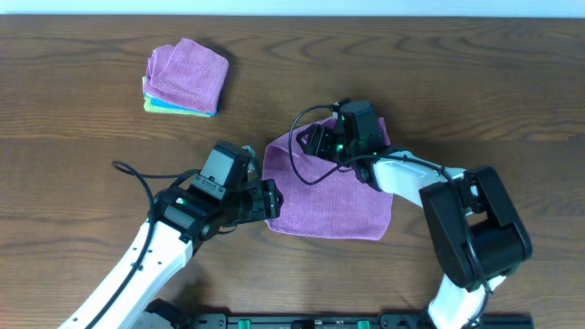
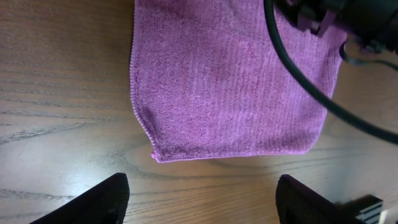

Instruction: Fold the cloth

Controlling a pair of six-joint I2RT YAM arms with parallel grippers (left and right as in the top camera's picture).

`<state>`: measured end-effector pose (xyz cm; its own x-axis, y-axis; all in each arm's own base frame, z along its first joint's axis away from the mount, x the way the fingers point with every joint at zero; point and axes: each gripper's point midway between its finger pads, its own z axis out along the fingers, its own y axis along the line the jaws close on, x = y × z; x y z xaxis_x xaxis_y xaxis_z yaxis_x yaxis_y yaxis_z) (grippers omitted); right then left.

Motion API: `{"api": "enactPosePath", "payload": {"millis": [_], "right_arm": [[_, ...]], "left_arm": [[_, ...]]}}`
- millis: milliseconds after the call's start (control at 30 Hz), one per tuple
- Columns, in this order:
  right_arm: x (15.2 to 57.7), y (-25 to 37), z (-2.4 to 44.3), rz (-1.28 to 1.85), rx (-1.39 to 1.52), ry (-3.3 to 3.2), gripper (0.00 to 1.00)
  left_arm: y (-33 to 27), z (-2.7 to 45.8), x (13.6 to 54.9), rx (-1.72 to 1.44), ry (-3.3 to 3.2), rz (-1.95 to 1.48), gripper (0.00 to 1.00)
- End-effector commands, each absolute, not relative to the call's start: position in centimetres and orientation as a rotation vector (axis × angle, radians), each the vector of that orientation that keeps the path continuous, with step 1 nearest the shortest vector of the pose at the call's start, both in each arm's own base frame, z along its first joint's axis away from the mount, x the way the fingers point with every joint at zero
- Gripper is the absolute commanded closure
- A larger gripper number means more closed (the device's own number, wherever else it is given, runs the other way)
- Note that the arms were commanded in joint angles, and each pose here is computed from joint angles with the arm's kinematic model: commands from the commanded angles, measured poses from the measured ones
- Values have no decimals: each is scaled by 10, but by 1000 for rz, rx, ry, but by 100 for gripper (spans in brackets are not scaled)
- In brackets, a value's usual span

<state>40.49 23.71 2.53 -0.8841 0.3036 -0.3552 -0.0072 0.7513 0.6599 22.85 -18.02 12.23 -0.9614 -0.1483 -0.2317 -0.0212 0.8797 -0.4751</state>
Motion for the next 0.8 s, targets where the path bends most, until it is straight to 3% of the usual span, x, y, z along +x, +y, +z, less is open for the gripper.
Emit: {"api": "enactPosePath", "payload": {"millis": [0,767], "right_arm": [[417,244,29,945,233,2481,36],[435,255,23,928,215,2433,45]], "left_arm": [[-186,135,229,-116,2761,-758,23],[-174,147,237,-205,2721,-843,23]]}}
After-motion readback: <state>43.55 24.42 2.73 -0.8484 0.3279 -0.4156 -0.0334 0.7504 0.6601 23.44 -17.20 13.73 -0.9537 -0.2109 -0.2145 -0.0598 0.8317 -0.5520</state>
